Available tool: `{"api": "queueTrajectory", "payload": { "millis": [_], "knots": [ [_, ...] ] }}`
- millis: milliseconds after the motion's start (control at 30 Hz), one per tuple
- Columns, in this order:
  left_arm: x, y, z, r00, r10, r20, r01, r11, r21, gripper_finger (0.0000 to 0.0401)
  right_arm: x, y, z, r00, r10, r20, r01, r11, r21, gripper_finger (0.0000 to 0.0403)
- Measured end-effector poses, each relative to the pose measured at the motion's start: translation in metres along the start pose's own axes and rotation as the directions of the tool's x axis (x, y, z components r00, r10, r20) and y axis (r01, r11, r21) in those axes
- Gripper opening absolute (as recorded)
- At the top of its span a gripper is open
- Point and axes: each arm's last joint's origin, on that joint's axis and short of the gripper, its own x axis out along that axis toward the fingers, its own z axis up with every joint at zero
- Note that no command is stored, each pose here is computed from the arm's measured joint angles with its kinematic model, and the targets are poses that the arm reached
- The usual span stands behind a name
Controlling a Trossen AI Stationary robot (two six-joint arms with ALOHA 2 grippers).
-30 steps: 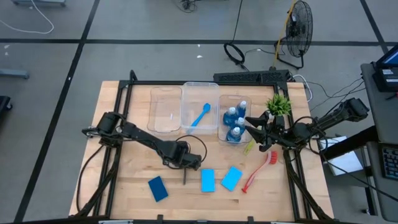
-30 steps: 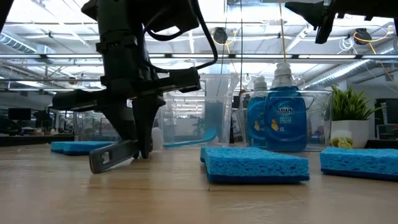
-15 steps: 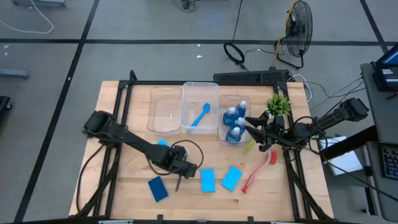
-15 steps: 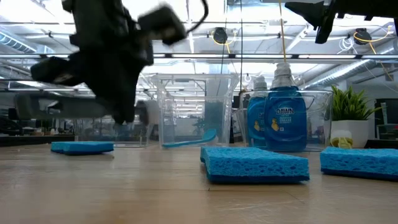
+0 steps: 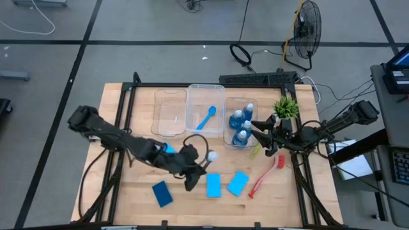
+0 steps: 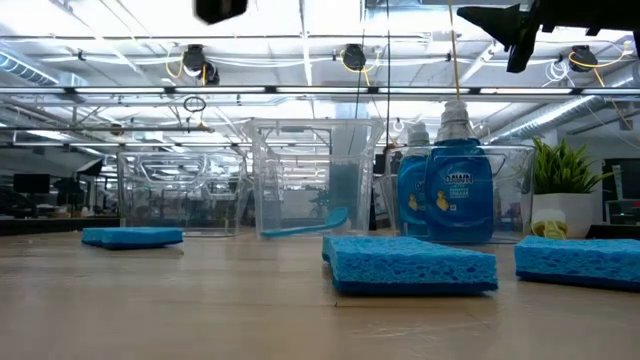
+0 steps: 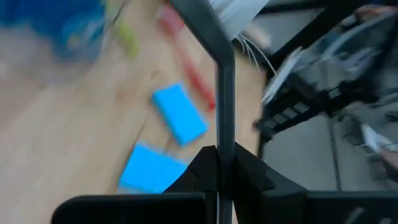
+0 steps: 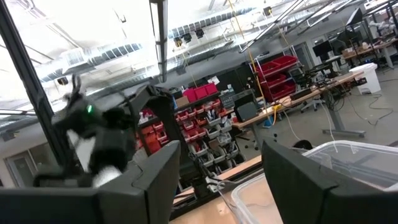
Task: Pick & Place Kitchen Sink Supplies
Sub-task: Put the gray dish brush into the white transparent bin
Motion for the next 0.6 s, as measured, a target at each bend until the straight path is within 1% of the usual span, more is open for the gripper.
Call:
{"api": "queueTrajectory", "payload": {
  "millis": [67, 100, 200, 233, 300, 367, 467, 600],
  "knots": [
    [-0.005, 0.0, 0.012, 0.998, -0.05, 0.039, 0.048, 0.998, 0.048, 0.0019, 0.0, 0.0, 0.0, 1.0, 0.0, -0.003, 0.0, 1.0, -0.002, 0.0212],
    [-0.008, 0.001, 0.015, 0.997, -0.066, 0.04, 0.062, 0.995, 0.078, 0.0019, 0.0, 0.0, -0.001, 1.0, -0.001, -0.004, 0.001, 1.0, -0.004, 0.0212],
    [-0.01, 0.001, 0.029, 0.981, -0.188, 0.046, 0.18, 0.974, 0.139, 0.0019, 0.0, 0.0, -0.001, 1.0, -0.001, -0.006, 0.001, 1.0, -0.005, 0.0212],
    [-0.01, 0.001, 0.032, 0.972, -0.231, 0.031, 0.223, 0.961, 0.161, 0.0019, 0.0, 0.0, -0.001, 1.0, -0.001, -0.006, 0.001, 1.0, -0.005, 0.0212],
    [-0.009, 0.0, 0.038, 0.943, -0.332, 0.015, 0.321, 0.923, 0.21, 0.0019, 0.0, 0.0, -0.001, 1.0, -0.001, -0.006, 0.001, 1.0, -0.005, 0.0212],
    [-0.011, -0.001, 0.043, 0.916, -0.401, 0.011, 0.386, 0.888, 0.249, 0.0019, 0.0, 0.0, -0.001, 1.0, -0.001, -0.006, 0.001, 1.0, -0.005, 0.0212],
    [-0.011, 0.002, 0.047, 0.901, -0.433, -0.009, 0.419, 0.866, 0.273, 0.0019, 0.0, 0.0, -0.001, 1.0, -0.001, -0.006, 0.001, 1.0, -0.005, 0.0212],
    [-0.01, 0.005, 0.049, 0.895, -0.446, -0.026, 0.435, 0.858, 0.273, 0.0019, 0.0, 0.0, -0.001, 1.0, -0.001, -0.006, 0.001, 1.0, -0.005, 0.0212]
  ]
}}
